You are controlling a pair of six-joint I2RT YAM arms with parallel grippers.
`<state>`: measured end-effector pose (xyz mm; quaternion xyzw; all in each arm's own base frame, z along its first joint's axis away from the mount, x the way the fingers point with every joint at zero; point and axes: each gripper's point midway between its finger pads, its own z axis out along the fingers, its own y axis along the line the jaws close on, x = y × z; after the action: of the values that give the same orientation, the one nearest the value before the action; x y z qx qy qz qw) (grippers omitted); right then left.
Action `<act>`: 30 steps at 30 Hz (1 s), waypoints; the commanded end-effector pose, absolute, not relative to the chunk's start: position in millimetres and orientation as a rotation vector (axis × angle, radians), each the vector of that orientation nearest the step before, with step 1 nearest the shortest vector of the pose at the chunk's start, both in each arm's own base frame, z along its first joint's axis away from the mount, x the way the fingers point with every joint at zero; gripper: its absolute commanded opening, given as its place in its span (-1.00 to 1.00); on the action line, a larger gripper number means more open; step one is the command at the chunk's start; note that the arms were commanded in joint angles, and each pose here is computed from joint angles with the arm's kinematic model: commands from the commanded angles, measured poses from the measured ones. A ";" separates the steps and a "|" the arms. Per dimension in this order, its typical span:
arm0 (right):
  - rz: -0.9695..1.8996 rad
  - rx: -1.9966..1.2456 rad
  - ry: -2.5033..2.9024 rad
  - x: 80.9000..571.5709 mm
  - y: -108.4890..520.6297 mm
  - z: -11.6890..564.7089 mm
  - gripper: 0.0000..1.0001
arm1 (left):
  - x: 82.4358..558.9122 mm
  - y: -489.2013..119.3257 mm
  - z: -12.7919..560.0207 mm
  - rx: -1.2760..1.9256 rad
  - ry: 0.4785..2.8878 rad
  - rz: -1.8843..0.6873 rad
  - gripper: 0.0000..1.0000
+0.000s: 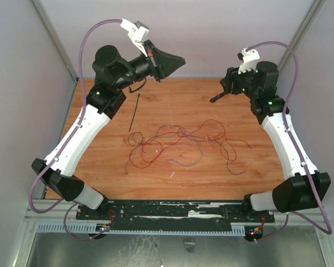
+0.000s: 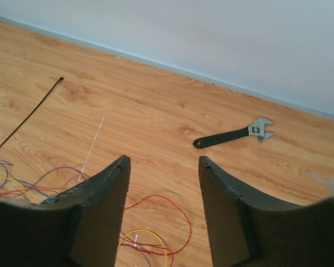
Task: Zip-tie the wires
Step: Place the cable at the center of the board.
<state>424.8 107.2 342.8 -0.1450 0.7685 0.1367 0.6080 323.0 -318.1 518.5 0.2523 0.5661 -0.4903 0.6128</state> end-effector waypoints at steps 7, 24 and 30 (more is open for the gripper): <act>0.232 -0.298 1.738 403.2 85.8 361.5 0.44 | 316.9 -309.9 564.1 0.550 1.210 -1.108 -1.00; 0.837 -0.447 1.887 314.8 165.9 202.1 0.54 | 309.1 -304.4 583.5 0.551 1.160 -1.100 -1.00; 0.957 -0.565 1.842 289.9 194.8 175.3 0.54 | 302.8 -299.9 589.2 0.553 1.142 -1.091 -1.00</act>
<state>297.3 167.4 150.4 -0.1767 0.8137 0.3423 0.4352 319.4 -310.5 563.0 0.2413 0.5348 -0.4875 0.6466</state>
